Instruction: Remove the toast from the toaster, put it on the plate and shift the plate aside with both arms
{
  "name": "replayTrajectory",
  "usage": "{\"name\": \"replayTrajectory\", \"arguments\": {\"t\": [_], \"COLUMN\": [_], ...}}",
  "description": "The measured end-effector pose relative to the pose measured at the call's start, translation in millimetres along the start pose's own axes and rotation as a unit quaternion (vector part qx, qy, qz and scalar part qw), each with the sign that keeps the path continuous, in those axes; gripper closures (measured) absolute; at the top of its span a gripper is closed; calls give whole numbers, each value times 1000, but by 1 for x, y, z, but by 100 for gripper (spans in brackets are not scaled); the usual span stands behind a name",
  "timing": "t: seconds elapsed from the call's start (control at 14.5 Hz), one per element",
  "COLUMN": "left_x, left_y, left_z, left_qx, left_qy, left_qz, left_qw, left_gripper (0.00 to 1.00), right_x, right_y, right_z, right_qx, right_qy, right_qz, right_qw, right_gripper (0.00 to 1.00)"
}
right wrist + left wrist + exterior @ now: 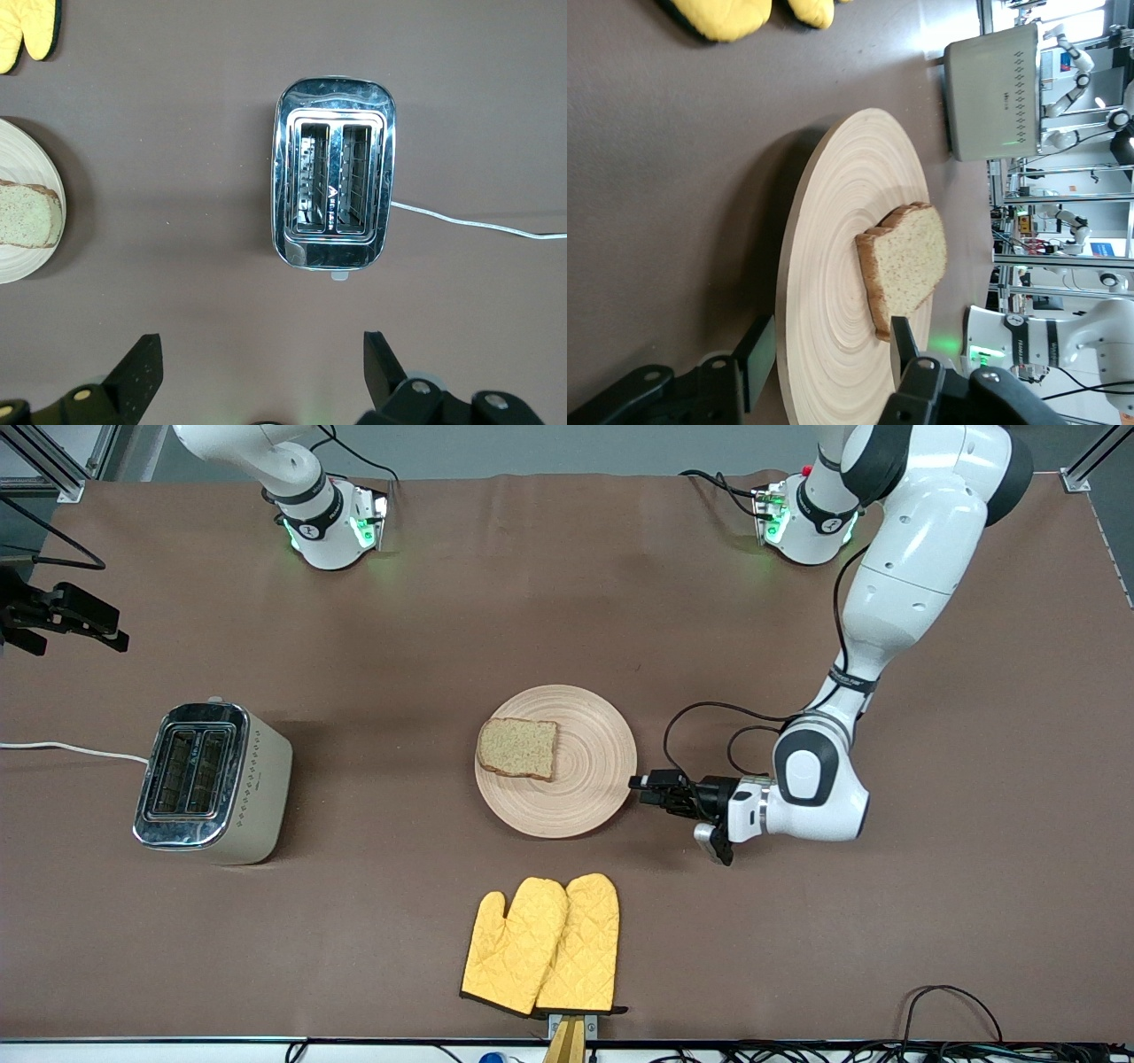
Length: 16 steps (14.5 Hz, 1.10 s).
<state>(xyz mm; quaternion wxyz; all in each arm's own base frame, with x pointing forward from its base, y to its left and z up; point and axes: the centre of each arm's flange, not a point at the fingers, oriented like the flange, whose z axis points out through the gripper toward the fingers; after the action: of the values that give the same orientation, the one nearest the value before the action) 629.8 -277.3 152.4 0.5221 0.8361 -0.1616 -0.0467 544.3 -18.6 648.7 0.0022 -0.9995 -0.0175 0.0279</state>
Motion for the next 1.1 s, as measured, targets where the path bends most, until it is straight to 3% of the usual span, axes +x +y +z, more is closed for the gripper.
{"name": "replayTrajectory", "arguments": {"t": [0.28, 0.83, 1.1], "left_x": [-5, -9, -12], "left_y": [-3, -13, -15], "left_z": [12, 17, 28], "left_qx": [3, 7, 12], "left_qy": [-7, -6, -10], "left_qz": [-4, -11, -13], "left_qw": [1000, 1000, 1000], "left_gripper": [50, 56, 64], "right_x": [-2, -2, -1], "right_y": [6, -6, -5], "right_z": [4, 3, 3], "right_qx": [1, -1, -1], "right_qy": [-16, -17, -15], "right_qz": [4, -8, -6], "right_qw": [1000, 1000, 1000], "right_gripper": [0, 0, 0]}}
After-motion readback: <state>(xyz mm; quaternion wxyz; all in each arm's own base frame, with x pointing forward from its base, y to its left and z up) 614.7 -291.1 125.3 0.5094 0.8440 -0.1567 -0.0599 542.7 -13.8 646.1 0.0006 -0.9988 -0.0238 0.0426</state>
